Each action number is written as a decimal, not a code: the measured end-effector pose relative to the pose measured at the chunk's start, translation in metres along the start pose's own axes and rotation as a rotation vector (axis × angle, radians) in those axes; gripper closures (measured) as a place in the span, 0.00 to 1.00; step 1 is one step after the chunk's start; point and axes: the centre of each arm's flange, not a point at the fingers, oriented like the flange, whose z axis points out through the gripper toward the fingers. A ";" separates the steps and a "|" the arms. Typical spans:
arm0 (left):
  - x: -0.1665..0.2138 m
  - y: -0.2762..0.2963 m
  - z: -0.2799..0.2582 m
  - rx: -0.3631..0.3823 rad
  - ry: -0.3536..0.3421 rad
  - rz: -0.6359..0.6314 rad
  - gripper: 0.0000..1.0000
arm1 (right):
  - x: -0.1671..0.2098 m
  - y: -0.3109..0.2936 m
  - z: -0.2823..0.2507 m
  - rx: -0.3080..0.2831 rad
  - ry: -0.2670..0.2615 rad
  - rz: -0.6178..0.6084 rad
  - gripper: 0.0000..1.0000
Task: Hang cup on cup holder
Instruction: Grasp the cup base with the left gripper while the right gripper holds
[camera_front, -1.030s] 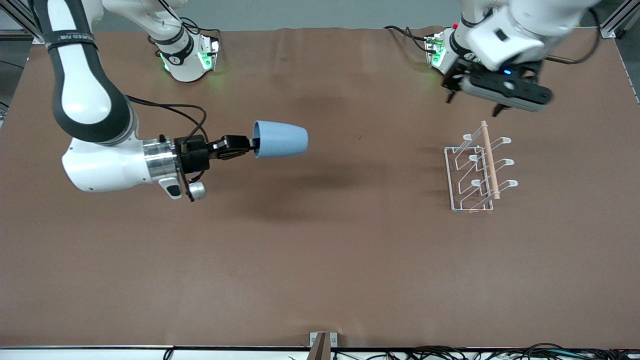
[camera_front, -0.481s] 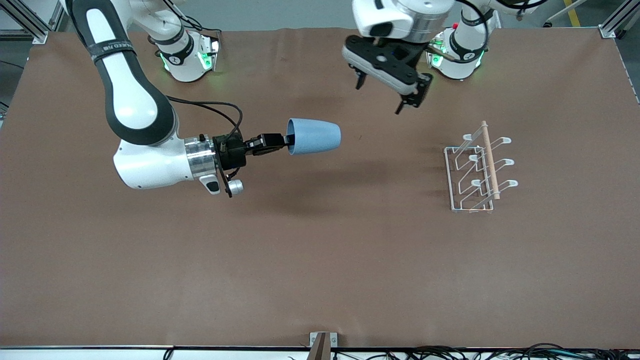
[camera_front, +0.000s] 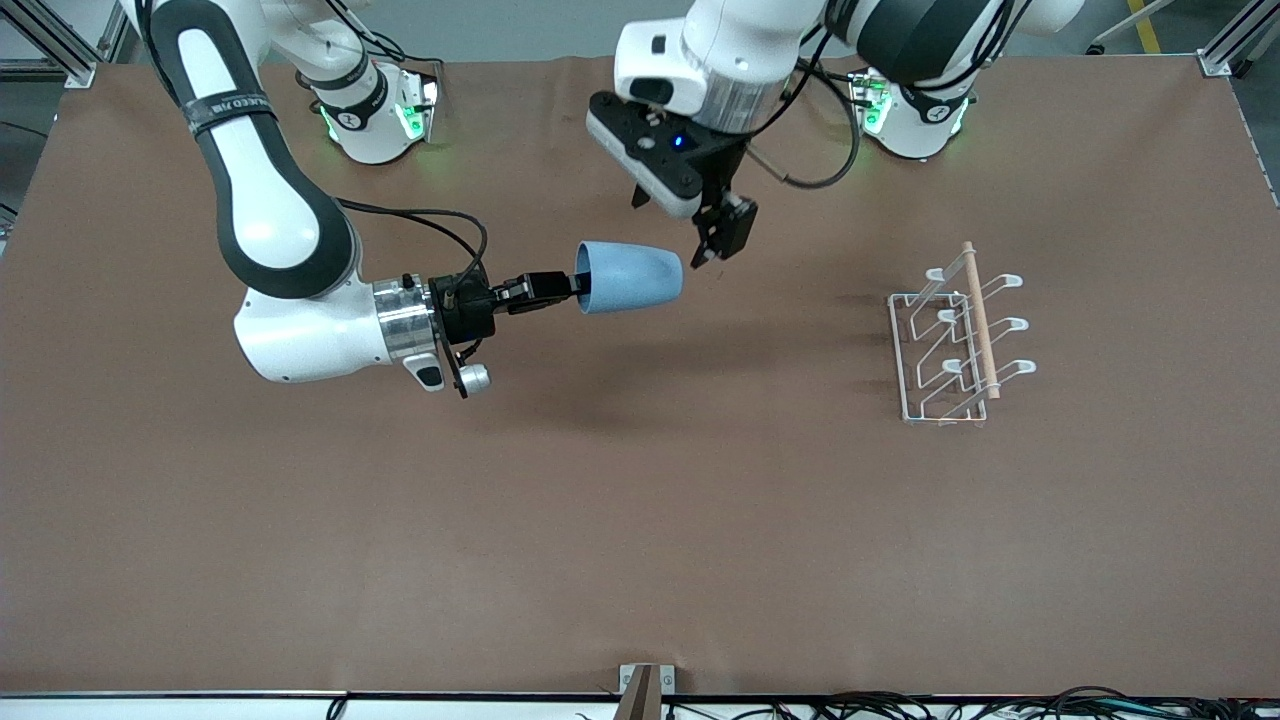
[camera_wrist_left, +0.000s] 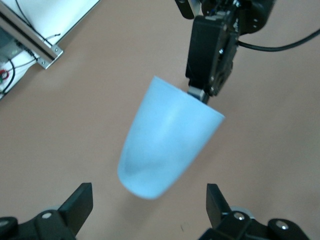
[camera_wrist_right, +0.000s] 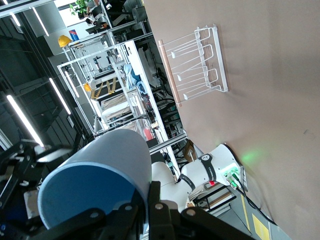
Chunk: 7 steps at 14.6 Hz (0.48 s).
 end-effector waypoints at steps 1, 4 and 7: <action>0.003 -0.001 0.009 -0.002 0.004 0.031 0.00 | 0.000 0.001 0.000 0.000 -0.001 0.002 0.94; 0.007 0.000 0.024 -0.007 0.003 0.127 0.01 | 0.001 0.004 0.002 0.001 -0.007 0.007 0.94; 0.008 0.003 0.032 -0.013 -0.007 0.153 0.01 | 0.002 0.005 0.002 0.002 -0.010 0.008 0.94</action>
